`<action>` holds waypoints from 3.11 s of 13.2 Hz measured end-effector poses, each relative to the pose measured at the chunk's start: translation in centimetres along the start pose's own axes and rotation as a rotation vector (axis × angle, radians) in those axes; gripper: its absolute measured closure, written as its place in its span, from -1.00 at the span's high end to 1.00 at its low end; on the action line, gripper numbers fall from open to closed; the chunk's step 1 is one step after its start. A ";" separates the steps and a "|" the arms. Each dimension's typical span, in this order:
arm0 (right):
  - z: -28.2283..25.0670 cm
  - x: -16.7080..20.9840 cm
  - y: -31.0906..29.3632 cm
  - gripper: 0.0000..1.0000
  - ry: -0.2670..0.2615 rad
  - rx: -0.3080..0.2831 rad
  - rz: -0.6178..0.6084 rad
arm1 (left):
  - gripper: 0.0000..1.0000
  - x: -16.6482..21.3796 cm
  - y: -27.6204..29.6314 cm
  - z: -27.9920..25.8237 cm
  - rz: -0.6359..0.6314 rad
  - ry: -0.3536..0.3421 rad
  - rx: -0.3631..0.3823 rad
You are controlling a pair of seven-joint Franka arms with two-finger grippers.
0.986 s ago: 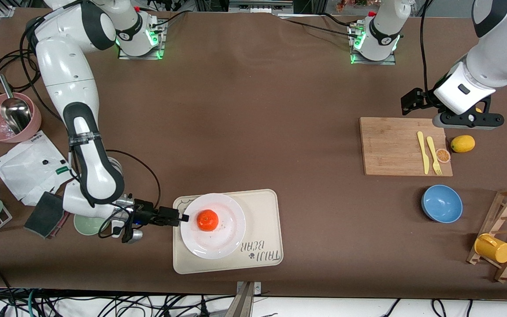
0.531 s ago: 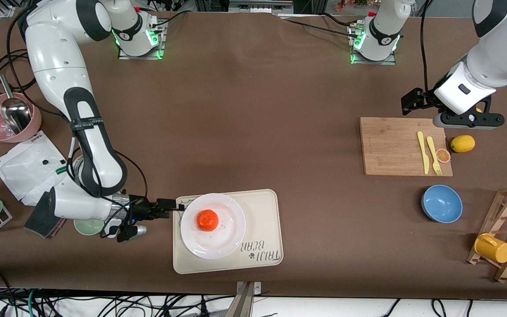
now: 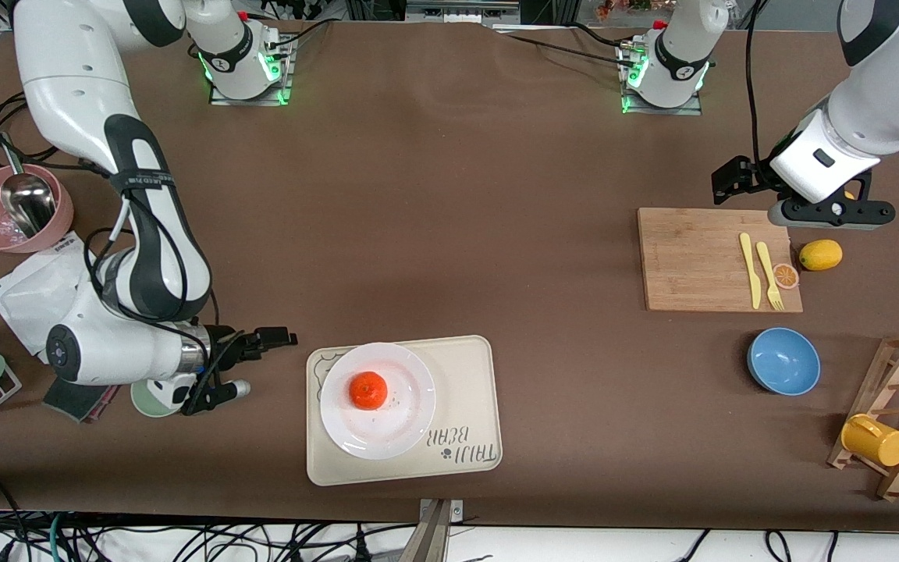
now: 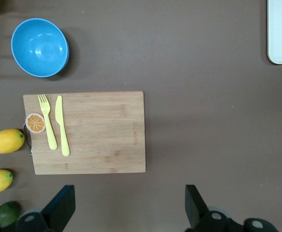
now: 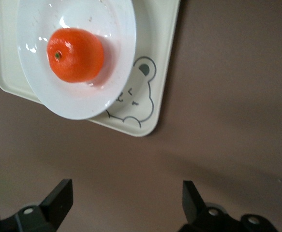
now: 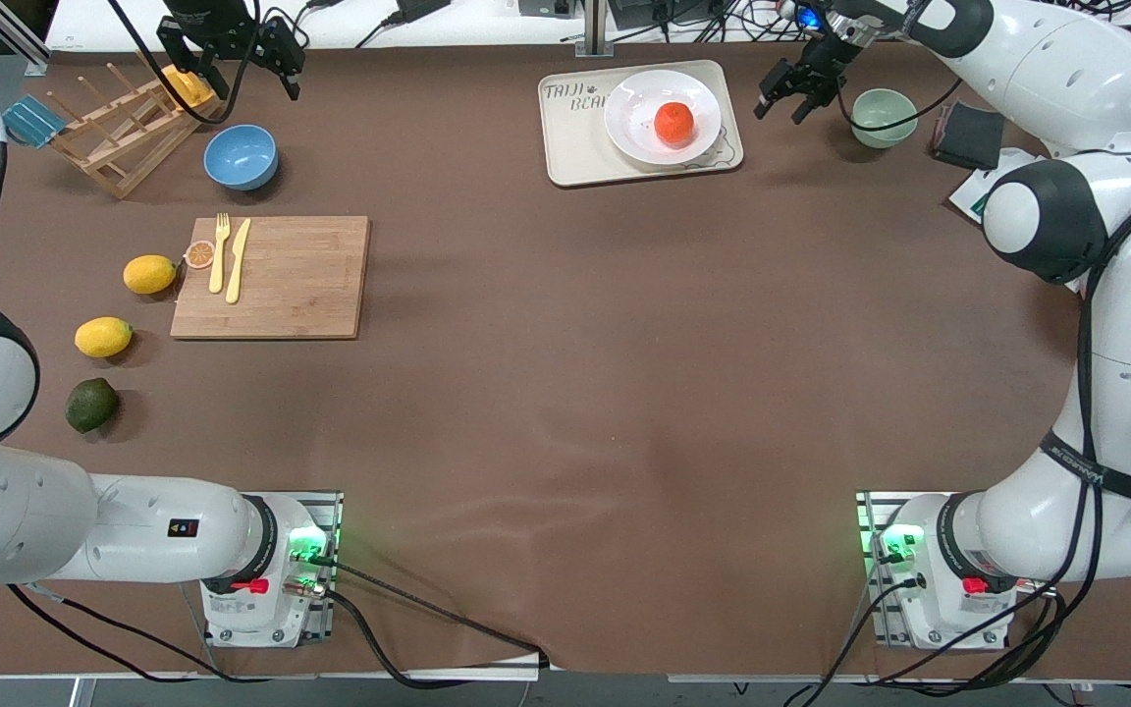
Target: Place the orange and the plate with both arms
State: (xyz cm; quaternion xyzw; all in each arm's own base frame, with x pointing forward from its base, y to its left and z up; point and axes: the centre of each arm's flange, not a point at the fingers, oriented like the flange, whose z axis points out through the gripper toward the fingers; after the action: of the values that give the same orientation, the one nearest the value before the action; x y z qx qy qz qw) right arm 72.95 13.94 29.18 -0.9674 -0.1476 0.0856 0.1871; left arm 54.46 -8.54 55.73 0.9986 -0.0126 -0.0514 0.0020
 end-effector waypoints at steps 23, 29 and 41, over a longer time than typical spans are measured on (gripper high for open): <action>-22.1 -24.1 -4.9 1.00 -0.063 -0.353 0.413 | 1.00 0.1 -0.1 0.0 -0.001 -0.001 0.000; -26.7 -24.9 -4.6 1.00 0.012 -0.359 0.426 | 1.00 0.1 -0.1 0.0 -0.001 -0.001 0.000; -28.2 -25.6 -2.6 1.00 0.025 -0.355 0.407 | 1.00 0.1 -0.1 0.0 -0.002 -0.002 0.000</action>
State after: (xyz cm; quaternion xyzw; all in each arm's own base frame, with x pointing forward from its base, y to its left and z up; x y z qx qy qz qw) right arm 54.45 -1.37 58.85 -0.9958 0.0394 0.0820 -0.0047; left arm 54.51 -8.46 55.68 0.9986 -0.0118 -0.0523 0.0020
